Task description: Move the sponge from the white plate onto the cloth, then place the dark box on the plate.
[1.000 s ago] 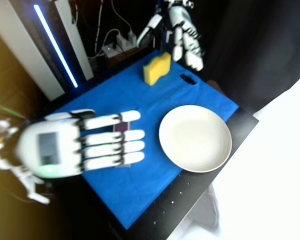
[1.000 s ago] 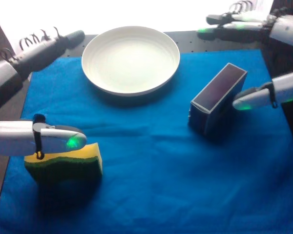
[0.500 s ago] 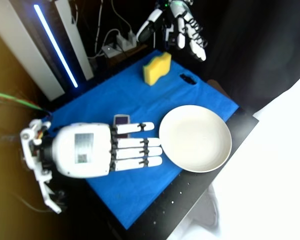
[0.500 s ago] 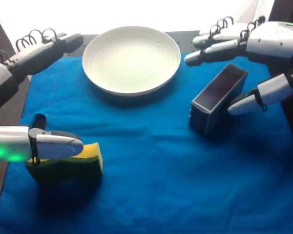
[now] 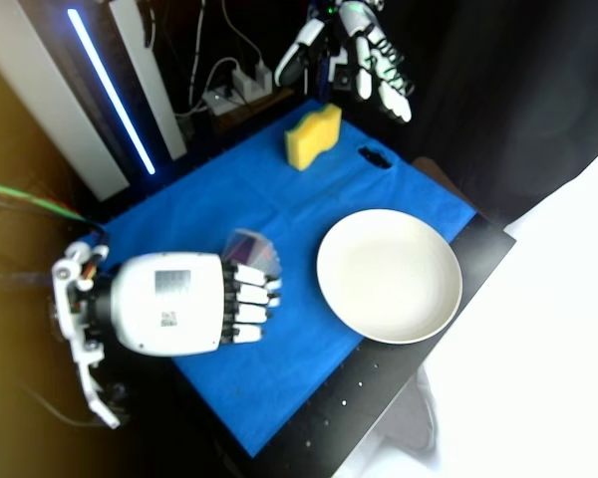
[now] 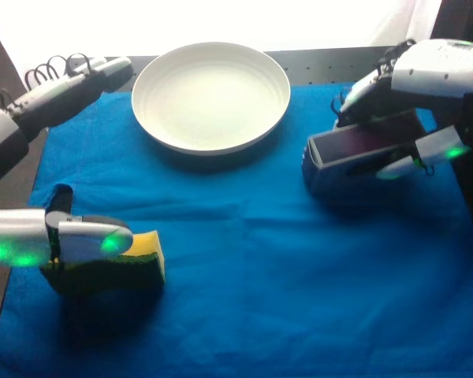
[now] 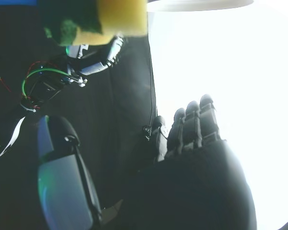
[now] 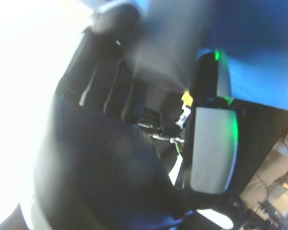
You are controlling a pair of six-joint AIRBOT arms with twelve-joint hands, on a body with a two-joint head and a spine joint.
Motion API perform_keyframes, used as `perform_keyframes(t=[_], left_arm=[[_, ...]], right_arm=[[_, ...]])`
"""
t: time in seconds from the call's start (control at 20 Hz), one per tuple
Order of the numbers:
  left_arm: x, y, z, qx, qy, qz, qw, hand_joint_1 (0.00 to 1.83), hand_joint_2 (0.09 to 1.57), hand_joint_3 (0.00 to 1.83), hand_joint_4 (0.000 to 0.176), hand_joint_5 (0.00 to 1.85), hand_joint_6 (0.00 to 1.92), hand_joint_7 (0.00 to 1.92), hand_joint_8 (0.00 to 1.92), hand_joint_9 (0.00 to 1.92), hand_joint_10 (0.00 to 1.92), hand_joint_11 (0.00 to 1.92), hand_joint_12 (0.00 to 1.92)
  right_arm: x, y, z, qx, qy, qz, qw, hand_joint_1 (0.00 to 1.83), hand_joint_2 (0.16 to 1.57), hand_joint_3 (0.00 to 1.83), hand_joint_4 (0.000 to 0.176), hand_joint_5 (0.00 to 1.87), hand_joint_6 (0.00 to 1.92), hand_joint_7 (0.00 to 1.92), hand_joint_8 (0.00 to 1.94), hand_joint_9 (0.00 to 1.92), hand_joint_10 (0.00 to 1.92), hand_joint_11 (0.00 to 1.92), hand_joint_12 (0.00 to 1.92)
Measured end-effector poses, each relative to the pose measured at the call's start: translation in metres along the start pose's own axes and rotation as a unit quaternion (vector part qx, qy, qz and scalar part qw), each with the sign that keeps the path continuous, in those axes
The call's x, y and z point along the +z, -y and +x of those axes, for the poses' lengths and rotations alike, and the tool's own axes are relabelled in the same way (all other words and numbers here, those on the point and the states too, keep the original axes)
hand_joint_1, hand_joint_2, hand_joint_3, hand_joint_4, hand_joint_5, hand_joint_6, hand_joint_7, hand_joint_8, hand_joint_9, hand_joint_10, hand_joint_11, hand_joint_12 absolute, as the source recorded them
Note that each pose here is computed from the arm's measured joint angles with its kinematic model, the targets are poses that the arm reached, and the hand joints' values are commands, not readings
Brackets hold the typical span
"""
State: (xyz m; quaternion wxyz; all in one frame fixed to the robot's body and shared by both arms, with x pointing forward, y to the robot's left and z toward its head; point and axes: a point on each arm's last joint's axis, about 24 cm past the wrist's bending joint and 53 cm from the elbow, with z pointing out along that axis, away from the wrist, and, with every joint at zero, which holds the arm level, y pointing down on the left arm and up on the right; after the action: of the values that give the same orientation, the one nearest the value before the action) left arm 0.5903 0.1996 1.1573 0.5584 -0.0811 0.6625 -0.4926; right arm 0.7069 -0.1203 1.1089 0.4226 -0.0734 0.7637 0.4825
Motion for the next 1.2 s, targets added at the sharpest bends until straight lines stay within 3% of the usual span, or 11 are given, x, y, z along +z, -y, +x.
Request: perform_keyframes(t=[0.15,0.2,0.3,0.35,0.5,0.55,0.65,0.85,0.95,1.1,1.2], left_arm=[[-0.005,-0.005,0.002,-0.007,0.002,-0.012,0.9999,0.76,0.86,0.02,0.112,0.11,0.01,0.06,0.01,0.01,0.0,0.02,0.01],[-0.005,-0.005,0.001,-0.006,0.004,-0.01,0.9999,0.78,0.86,0.02,0.12,0.1,0.0,0.05,0.0,0.0,0.0,0.0,0.0],[-0.005,-0.003,0.0,-0.007,0.007,-0.008,0.9999,0.77,0.86,0.02,0.127,0.11,0.0,0.07,0.01,0.01,0.0,0.01,0.01],[-0.005,-0.003,-0.001,-0.007,0.008,-0.007,0.9999,0.77,0.86,0.01,0.136,0.1,0.0,0.07,0.01,0.01,0.0,0.0,0.0],[-0.005,-0.001,-0.001,-0.007,0.01,-0.002,0.9999,0.76,0.86,0.01,0.125,0.11,0.0,0.07,0.01,0.02,0.0,0.01,0.01],[-0.005,-0.001,-0.002,-0.007,0.01,-0.003,0.9999,0.75,0.86,0.01,0.126,0.11,0.0,0.08,0.01,0.03,0.01,0.03,0.02],[-0.005,-0.002,-0.001,-0.011,0.014,-0.004,0.9998,0.72,0.85,0.0,0.127,0.12,0.01,0.11,0.01,0.06,0.02,0.06,0.04],[-0.003,-0.002,0.005,-0.016,0.01,0.002,0.9998,0.72,0.84,0.0,0.124,0.11,0.0,0.11,0.01,0.06,0.01,0.05,0.05],[0.001,-0.003,0.004,-0.02,0.015,0.006,0.9997,0.73,0.84,0.0,0.126,0.11,0.0,0.1,0.0,0.05,0.0,0.02,0.05],[0.008,-0.003,0.001,-0.03,0.027,0.014,0.9991,0.69,0.86,0.0,0.115,0.09,0.0,0.11,0.0,0.06,0.0,0.0,0.13],[0.011,0.001,0.006,-0.034,0.023,0.022,0.9989,0.69,0.86,0.0,0.122,0.09,0.0,0.11,0.0,0.06,0.0,0.0,0.14]], right_arm=[[0.001,-0.006,-0.004,0.006,0.008,-0.011,0.9999,1.22,1.18,0.0,0.0,1.01,0.91,0.77,1.42,0.7,1.52,0.67,1.73],[0.0,-0.011,-0.008,0.015,0.015,-0.022,0.9995,1.2,1.17,0.0,0.0,0.94,1.07,0.82,1.29,0.75,1.46,0.72,1.7],[-0.003,-0.032,-0.024,0.045,0.044,-0.067,0.9958,1.23,1.17,0.0,0.0,0.99,0.78,0.8,1.49,0.77,1.49,0.69,1.72],[-0.003,-0.048,-0.037,0.039,0.055,-0.09,0.9936,1.24,1.11,0.0,0.0,1.1,0.72,0.9,1.21,0.85,1.17,0.75,1.44],[-0.004,-0.084,-0.088,0.025,0.109,-0.143,0.9833,1.26,1.1,0.0,0.0,1.2,0.48,0.9,1.28,0.76,1.2,0.59,1.56],[-0.004,-0.087,-0.099,0.028,0.125,-0.151,0.9803,1.26,1.09,0.0,0.0,1.23,0.47,0.87,1.26,0.73,1.1,0.55,1.48],[0.013,-0.092,-0.112,0.029,0.141,-0.156,0.9772,1.37,1.1,0.0,0.0,0.92,1.17,1.07,0.78,0.93,1.01,0.66,1.09],[0.064,-0.095,-0.11,0.042,0.147,-0.144,0.9777,1.38,1.08,0.0,0.0,0.97,1.11,1.11,0.76,0.96,0.97,0.52,1.13],[0.082,-0.084,-0.108,0.055,0.15,-0.123,0.9796,1.39,1.05,0.0,0.0,0.97,1.05,1.27,0.29,1.07,1.03,0.78,1.28],[0.104,-0.062,-0.099,0.063,0.146,-0.073,0.9846,1.27,1.07,0.0,0.0,1.04,1.0,1.1,0.74,0.85,0.72,0.33,1.08],[0.113,-0.053,-0.095,0.071,0.146,-0.051,0.9854,1.25,1.08,0.0,0.0,1.09,0.92,1.02,0.86,0.86,0.64,0.39,1.14]])
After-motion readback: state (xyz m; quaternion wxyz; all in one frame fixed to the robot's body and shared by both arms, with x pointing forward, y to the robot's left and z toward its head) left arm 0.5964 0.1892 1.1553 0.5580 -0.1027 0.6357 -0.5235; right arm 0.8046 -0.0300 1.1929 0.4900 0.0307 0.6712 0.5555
